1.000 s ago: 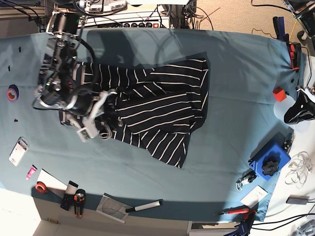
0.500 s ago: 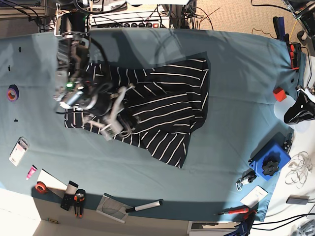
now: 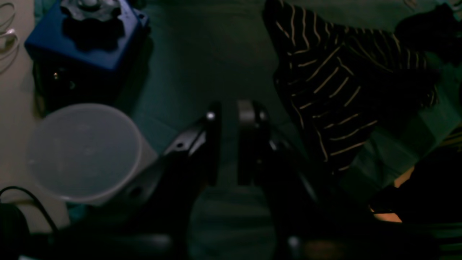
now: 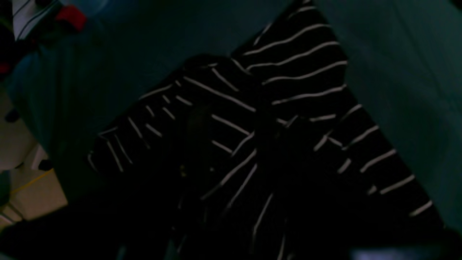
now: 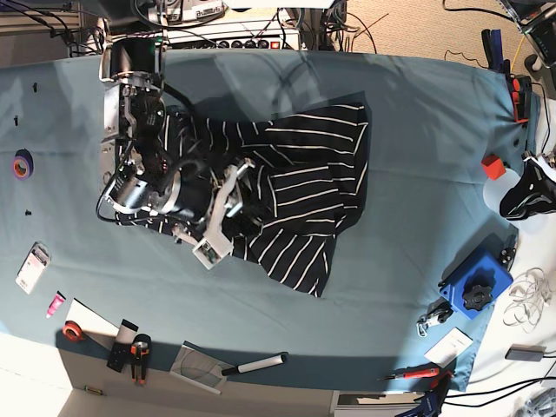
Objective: Layout the t-shirt on the table in an organized manner, then fold the t-shirt properly
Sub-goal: 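Fold the held strip end toward the middle with the right gripper, then reach the left gripper down to the strip's other end and grasp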
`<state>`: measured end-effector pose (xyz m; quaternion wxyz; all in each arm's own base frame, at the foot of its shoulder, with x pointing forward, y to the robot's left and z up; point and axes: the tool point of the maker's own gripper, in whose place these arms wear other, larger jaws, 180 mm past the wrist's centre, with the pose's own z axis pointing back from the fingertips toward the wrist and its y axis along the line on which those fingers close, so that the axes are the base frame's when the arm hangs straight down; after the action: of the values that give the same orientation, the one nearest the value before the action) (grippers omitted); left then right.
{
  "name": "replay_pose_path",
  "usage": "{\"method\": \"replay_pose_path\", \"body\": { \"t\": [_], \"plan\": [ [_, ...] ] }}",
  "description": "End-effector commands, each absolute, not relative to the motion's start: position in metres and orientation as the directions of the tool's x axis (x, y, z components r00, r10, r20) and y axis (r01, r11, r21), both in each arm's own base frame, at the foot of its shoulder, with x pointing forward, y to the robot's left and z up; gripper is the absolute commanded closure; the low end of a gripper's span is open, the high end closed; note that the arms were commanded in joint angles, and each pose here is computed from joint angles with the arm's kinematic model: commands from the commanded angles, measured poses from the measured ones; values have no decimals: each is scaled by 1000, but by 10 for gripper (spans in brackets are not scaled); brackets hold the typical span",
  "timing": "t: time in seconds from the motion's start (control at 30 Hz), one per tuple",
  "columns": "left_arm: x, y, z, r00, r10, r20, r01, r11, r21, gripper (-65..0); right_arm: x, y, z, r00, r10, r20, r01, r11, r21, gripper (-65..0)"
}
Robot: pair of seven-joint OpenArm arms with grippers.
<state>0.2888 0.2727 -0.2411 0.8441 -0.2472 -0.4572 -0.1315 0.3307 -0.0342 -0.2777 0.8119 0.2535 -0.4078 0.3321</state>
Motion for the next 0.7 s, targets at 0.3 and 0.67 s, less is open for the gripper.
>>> {"method": "replay_pose_path", "body": {
  "t": [0.3,0.67],
  "plan": [
    [294,269,-233,520,-13,854,469,840,-272,-139,388,-112,-226,377,192,906,-511,859,30,-201],
    [307,192,-287,597,-93,797,540,781,-313,-392,361,-294,-231,444,-18,896,36,999,3,-201]
  ]
}}
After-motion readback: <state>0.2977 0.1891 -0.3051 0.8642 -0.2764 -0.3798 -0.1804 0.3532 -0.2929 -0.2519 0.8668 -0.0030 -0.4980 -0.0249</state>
